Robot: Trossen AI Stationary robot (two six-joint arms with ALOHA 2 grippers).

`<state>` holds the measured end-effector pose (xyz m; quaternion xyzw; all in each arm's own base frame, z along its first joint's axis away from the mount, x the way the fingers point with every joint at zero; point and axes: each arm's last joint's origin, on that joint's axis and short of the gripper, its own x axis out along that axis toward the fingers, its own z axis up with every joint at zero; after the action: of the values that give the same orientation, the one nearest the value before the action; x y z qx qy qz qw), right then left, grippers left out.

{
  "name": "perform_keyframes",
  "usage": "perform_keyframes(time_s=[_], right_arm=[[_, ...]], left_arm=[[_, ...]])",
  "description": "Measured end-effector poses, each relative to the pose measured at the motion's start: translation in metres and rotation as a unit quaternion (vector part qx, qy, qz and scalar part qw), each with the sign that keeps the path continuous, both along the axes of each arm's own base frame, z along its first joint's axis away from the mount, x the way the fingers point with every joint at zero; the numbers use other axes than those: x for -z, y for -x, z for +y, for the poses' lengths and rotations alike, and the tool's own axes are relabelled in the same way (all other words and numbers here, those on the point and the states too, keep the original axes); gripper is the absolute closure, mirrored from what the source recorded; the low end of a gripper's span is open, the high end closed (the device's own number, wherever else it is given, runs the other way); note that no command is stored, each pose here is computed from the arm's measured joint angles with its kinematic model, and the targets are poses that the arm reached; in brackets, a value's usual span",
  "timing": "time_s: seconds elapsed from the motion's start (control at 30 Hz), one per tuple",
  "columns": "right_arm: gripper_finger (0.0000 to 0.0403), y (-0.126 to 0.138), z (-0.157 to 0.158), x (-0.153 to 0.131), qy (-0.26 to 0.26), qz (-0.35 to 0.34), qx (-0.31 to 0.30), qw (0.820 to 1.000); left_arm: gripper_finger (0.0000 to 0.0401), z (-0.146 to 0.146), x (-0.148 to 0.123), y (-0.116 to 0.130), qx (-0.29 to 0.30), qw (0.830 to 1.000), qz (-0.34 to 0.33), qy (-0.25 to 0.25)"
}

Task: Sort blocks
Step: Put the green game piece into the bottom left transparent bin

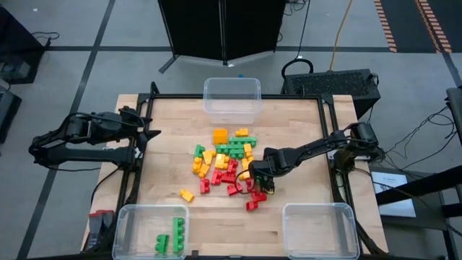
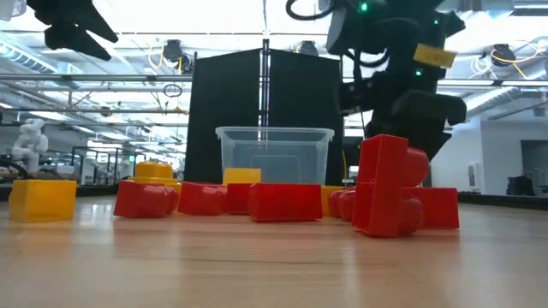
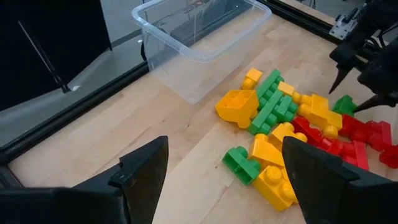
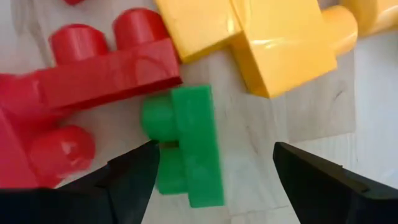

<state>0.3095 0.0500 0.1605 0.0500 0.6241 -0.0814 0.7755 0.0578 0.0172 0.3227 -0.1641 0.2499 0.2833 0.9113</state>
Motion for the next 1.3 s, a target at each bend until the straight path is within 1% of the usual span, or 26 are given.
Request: perform_keyframes(time_s=[0.1, 0.2, 0.3, 0.4, 0.47, 0.63, 0.77, 0.83, 0.97, 1.2, 1.3], right_arm=[[0.0093, 0.001, -0.003, 0.005, -0.009, -0.008, 0.007, 1.000], [0.0094, 0.004, -0.004, 0.011, -0.011, 0.001, 0.006, 1.000], [0.0094, -0.001, -0.003, 0.009, -0.015, -0.031, 0.002, 0.999], [0.0098, -0.001, -0.004, 0.011, -0.014, -0.030, 0.002, 0.999], [0.0108, -0.003, -0.005, 0.013, -0.015, -0.032, 0.007, 0.999], [0.0144, -0.005, -0.005, 0.025, -0.014, -0.008, 0.004, 1.000], [0.0171, -0.005, -0.004, 0.032, -0.023, 0.006, 0.012, 1.000], [0.0191, -0.005, -0.003, 0.033, -0.024, 0.007, 0.015, 1.000], [0.0245, -0.004, -0.004, 0.032, -0.026, 0.009, 0.021, 0.999], [0.0247, -0.004, -0.004, 0.032, -0.032, 0.011, 0.046, 0.998], [0.0247, -0.006, -0.003, 0.026, -0.033, 0.005, 0.047, 0.998]], left_arm=[[0.0114, 0.000, 0.000, 0.000, 0.000, 1.000, 0.000, 0.000], [0.0114, 0.000, 0.000, 0.000, 0.000, 1.000, 0.000, 0.000], [0.0114, 0.000, 0.000, 0.000, -0.001, 1.000, 0.000, -0.001], [0.0114, 0.000, 0.000, 0.000, -0.005, 1.000, 0.001, -0.004], [0.0114, 0.001, 0.000, 0.000, -0.010, 1.000, 0.001, -0.008], [0.0114, 0.001, 0.000, 0.000, -0.014, 1.000, 0.002, -0.011], [0.0114, 0.001, 0.000, 0.000, -0.015, 1.000, 0.002, -0.010], [0.0114, 0.001, 0.000, 0.001, -0.015, 1.000, 0.002, -0.010], [0.0114, 0.001, 0.000, 0.001, -0.015, 1.000, 0.003, -0.010], [0.0114, 0.001, 0.000, 0.001, -0.015, 1.000, 0.005, -0.010], [0.0114, 0.001, 0.000, 0.001, -0.015, 1.000, 0.005, -0.010]])
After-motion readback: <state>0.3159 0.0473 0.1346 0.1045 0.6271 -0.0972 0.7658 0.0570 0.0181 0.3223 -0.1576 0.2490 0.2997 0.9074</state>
